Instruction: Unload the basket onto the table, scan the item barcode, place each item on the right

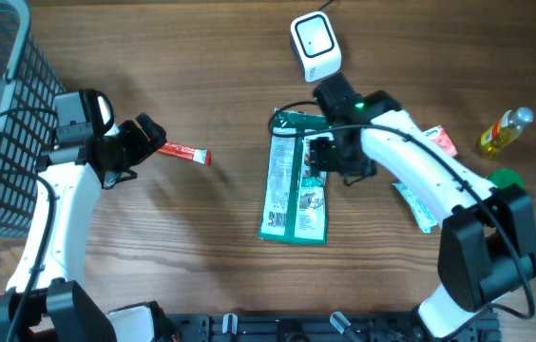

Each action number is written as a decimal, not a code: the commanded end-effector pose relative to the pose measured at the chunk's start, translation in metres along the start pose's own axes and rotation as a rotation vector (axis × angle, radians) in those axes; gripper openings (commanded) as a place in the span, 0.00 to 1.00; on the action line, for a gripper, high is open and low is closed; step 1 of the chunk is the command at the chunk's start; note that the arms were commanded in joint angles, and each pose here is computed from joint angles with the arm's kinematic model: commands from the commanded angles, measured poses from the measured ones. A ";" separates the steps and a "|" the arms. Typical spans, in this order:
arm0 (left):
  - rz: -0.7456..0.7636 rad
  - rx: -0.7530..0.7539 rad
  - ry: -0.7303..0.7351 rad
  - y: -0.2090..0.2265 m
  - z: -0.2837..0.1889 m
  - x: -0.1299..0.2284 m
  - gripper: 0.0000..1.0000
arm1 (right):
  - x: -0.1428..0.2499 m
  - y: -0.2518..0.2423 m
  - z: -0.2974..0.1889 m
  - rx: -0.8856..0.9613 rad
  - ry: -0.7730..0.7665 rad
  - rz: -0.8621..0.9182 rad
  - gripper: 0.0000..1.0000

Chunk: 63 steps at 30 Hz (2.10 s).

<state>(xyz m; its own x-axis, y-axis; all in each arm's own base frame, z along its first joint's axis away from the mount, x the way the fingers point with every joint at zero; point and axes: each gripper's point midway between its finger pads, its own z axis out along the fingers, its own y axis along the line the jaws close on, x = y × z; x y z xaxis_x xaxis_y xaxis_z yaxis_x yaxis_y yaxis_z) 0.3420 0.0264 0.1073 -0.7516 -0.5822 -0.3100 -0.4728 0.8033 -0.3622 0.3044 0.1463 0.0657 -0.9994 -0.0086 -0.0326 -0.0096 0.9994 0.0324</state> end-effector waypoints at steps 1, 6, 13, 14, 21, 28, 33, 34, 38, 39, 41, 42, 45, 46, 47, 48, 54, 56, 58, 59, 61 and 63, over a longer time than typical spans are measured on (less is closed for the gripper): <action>-0.002 0.012 -0.015 -0.004 -0.004 -0.004 1.00 | 0.001 -0.025 0.003 0.074 -0.002 0.016 0.88; -0.002 0.012 -0.015 -0.004 -0.004 -0.004 1.00 | 0.020 -0.039 0.022 0.100 0.058 0.031 0.96; -0.012 0.075 0.022 -0.014 -0.004 0.002 1.00 | 0.050 -0.030 0.047 0.009 0.147 -0.041 1.00; -0.017 0.145 0.084 -0.026 -0.006 0.014 1.00 | 0.052 -0.027 0.047 -0.013 0.157 -0.066 1.00; 0.081 0.346 0.296 -0.071 -0.017 0.067 0.34 | 0.037 0.006 0.042 -0.230 0.108 -0.101 1.00; 0.275 0.101 0.313 -0.083 0.004 0.120 0.04 | 0.025 0.006 0.010 -0.406 0.042 -0.117 1.00; 0.349 0.106 0.366 -0.109 0.024 0.155 0.04 | 0.028 0.004 0.003 -0.488 0.053 -0.096 0.99; 0.369 0.108 0.377 -0.113 0.029 0.161 0.04 | 0.030 0.006 0.005 -0.504 0.058 -0.085 1.00; 0.439 0.119 0.410 -0.127 0.054 0.185 0.04 | 0.042 0.015 0.027 -0.581 0.077 0.005 1.00; 0.451 0.118 0.419 -0.129 0.060 0.190 0.05 | 0.046 0.014 0.034 -0.580 0.085 0.026 1.00; 0.472 0.107 0.443 -0.129 0.073 0.202 0.06 | 0.057 0.012 0.047 -0.586 0.102 0.061 0.99; 0.477 0.099 0.454 -0.127 0.078 0.206 0.08 | 0.061 0.016 0.048 -0.620 0.107 0.059 0.96; 0.474 0.070 0.482 -0.120 0.090 0.212 0.09 | 0.066 0.022 0.051 -0.671 0.114 0.080 0.91; 0.472 0.062 0.489 -0.117 0.092 0.213 0.09 | 0.067 0.022 0.054 -0.672 0.112 0.101 0.88; 0.471 0.056 0.495 -0.116 0.094 0.214 0.09 | 0.066 0.022 0.057 -0.676 0.108 0.130 0.84; 0.471 0.052 0.498 -0.115 0.096 0.215 0.10 | 0.066 0.022 0.060 -0.678 0.104 0.149 0.80; 0.470 0.049 0.501 -0.114 0.096 0.216 0.12 | 0.068 0.023 0.076 -0.705 0.069 0.251 0.67; 0.470 0.049 0.501 -0.114 0.096 0.216 0.13 | 0.067 0.027 0.079 -0.723 0.042 0.257 0.64; 0.471 0.049 0.501 -0.114 0.096 0.216 0.13 | 0.065 0.032 0.079 -0.738 0.019 0.246 0.64; 0.470 0.049 0.501 -0.114 0.096 0.216 0.13 | 0.064 0.034 0.079 -0.742 0.013 0.254 0.64; 0.472 0.048 0.497 -0.114 0.097 0.215 0.16 | 0.062 0.034 0.079 -0.745 0.004 0.253 0.64; 0.475 0.051 0.497 -0.116 0.095 0.214 0.16 | 0.062 0.035 0.078 -0.746 0.002 0.252 0.64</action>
<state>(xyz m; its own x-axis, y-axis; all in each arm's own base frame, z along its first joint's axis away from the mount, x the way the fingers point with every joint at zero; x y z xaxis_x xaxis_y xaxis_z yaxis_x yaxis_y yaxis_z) 0.2766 -0.2036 0.0000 -0.9995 -0.0295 -0.0067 -0.0254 0.9389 -0.3433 0.2600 0.1947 0.0135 -0.9852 0.1713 0.0110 0.1172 0.6245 0.7722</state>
